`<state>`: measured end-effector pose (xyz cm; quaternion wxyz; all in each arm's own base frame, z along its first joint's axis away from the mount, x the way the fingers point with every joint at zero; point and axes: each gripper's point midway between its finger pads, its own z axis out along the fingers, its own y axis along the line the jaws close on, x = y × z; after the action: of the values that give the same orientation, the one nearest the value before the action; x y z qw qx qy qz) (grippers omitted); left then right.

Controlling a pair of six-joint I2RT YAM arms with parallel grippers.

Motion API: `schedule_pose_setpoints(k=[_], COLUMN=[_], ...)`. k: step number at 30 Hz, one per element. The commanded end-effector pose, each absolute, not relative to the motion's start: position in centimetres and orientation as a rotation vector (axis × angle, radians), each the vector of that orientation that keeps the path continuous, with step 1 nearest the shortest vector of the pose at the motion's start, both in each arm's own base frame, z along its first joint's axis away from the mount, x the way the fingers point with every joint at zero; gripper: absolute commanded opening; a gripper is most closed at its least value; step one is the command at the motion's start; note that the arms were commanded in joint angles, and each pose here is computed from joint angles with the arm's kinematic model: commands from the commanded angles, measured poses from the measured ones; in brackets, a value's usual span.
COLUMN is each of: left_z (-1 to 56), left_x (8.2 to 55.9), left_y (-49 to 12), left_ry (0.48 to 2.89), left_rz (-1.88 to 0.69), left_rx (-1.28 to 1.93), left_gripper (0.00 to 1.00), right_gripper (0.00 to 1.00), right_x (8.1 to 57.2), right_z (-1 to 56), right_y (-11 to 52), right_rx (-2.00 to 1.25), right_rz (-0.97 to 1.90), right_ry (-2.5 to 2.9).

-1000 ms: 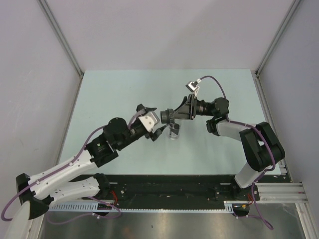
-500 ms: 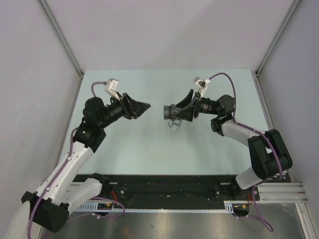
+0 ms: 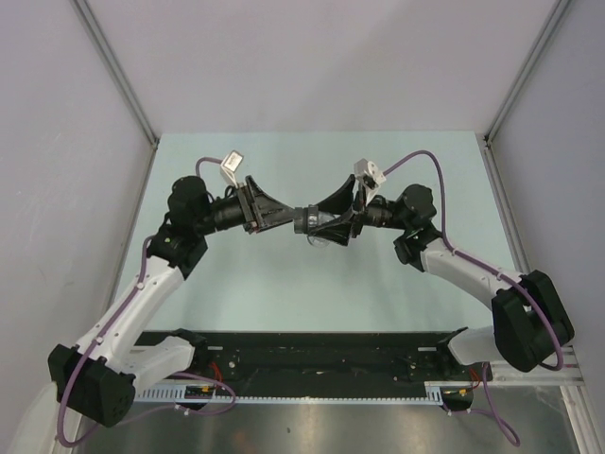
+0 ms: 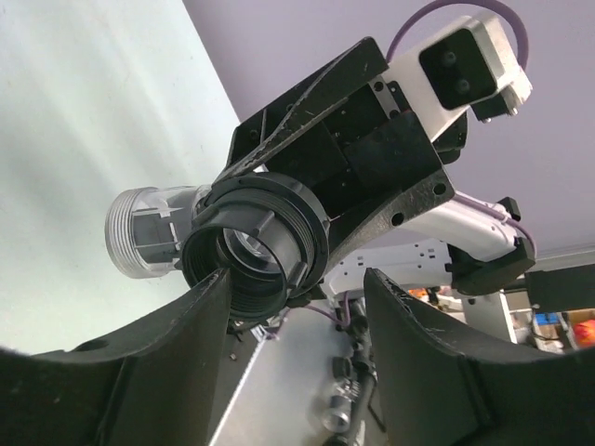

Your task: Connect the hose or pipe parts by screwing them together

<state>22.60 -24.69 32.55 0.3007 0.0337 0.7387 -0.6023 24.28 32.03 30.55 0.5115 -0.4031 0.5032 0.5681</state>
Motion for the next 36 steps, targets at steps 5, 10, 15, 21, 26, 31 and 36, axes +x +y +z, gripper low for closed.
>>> schedule_pose_setpoints(k=[5,10,15,21,26,31,36], left_z=[32.3,32.1,31.4,31.7,32.4,32.5,31.7], left_x=[22.1,22.0,22.1,21.9,21.7,21.4,21.2], left_y=[-25.2,-25.5,-25.6,-25.7,-25.6,-25.5,-25.4], left_ry=[2.019,1.991,2.0,1.97,1.879,1.77,1.675], left_rz=[-1.706,-1.757,-1.771,-1.776,-1.725,-1.639,-1.545], left_rx=[0.041,0.043,0.035,0.087,0.224,0.373,0.502], left_gripper=[0.61,0.53,0.37,0.11,0.0,0.01,0.01], right_gripper=[0.0,0.0,0.0,0.0,0.0,0.0,0.0], right_x=[24.4,24.3,24.2,24.2,24.2,24.1,23.6], right_z=[32.5,32.6,32.7,33.0,33.4,33.5,35.0], right_y=[32.6,32.8,32.9,33.0,33.1,33.3,32.5], right_rx=[-0.979,-0.966,-0.96,-0.942,-0.894,-0.832,-0.778], right_rz=[1.276,1.295,1.323,1.349,1.426,1.549,1.688], right_ry=[1.125,1.129,1.126,1.125,1.129,1.159,1.075])
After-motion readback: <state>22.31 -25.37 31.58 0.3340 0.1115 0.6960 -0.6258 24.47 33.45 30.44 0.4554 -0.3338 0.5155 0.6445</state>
